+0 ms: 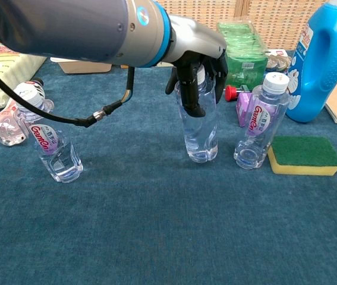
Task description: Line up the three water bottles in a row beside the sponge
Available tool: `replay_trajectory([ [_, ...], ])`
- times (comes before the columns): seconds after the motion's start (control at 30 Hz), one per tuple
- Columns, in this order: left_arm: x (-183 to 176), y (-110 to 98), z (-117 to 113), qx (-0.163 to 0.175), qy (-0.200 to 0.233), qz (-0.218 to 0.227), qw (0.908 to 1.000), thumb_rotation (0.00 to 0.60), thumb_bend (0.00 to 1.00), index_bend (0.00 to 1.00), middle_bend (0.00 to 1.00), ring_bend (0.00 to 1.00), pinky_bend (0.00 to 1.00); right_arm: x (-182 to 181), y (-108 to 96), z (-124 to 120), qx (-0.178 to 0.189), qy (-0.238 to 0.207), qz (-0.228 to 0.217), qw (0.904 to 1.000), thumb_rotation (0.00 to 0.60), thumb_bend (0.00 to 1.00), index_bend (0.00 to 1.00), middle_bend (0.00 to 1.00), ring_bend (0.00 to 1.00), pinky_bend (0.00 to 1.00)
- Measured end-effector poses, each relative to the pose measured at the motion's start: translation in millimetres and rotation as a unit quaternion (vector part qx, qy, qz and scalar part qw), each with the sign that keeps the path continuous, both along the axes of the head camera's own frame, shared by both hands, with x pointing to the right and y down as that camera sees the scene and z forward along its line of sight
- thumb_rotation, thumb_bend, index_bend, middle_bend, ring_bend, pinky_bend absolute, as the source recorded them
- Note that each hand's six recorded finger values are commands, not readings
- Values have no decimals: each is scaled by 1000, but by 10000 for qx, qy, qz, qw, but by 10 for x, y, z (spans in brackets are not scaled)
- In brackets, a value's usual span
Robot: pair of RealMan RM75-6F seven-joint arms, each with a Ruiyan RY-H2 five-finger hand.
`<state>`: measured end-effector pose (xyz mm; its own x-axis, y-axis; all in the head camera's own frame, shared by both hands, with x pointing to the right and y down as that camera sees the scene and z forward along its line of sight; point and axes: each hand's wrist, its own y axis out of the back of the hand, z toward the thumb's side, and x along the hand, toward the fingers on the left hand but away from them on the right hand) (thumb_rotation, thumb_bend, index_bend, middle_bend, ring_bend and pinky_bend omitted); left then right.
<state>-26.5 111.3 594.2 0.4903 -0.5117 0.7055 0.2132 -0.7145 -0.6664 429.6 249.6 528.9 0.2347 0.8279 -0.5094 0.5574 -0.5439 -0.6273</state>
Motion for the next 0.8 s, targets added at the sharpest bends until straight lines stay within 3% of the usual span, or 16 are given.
replay_trajectory([
  [0.3, 140, 10, 57, 68, -42, -38, 10000, 600, 354, 476, 493, 397, 501, 15, -3, -18, -1, -61, -1, 10000, 600, 95, 72, 57, 13, 149],
  [0.47, 144, 19, 81, 24, -118, -121, 9999, 600, 340, 448, 345, 274, 469, 18, -1, -29, -2, -92, -2, 10000, 600, 95, 72, 57, 13, 149],
  [0.7, 162, 20, 78, -48, -95, -235, 9997, 600, 325, 29, 36, 55, 381, 14, 4, -31, -11, -98, -25, 9999, 600, 95, 72, 57, 13, 149],
  [0.8, 158, 12, 74, -45, -110, -273, 9996, 600, 321, 0, 0, 6, 364, 12, 7, -33, -17, -96, -36, 9999, 600, 94, 72, 57, 13, 149],
])
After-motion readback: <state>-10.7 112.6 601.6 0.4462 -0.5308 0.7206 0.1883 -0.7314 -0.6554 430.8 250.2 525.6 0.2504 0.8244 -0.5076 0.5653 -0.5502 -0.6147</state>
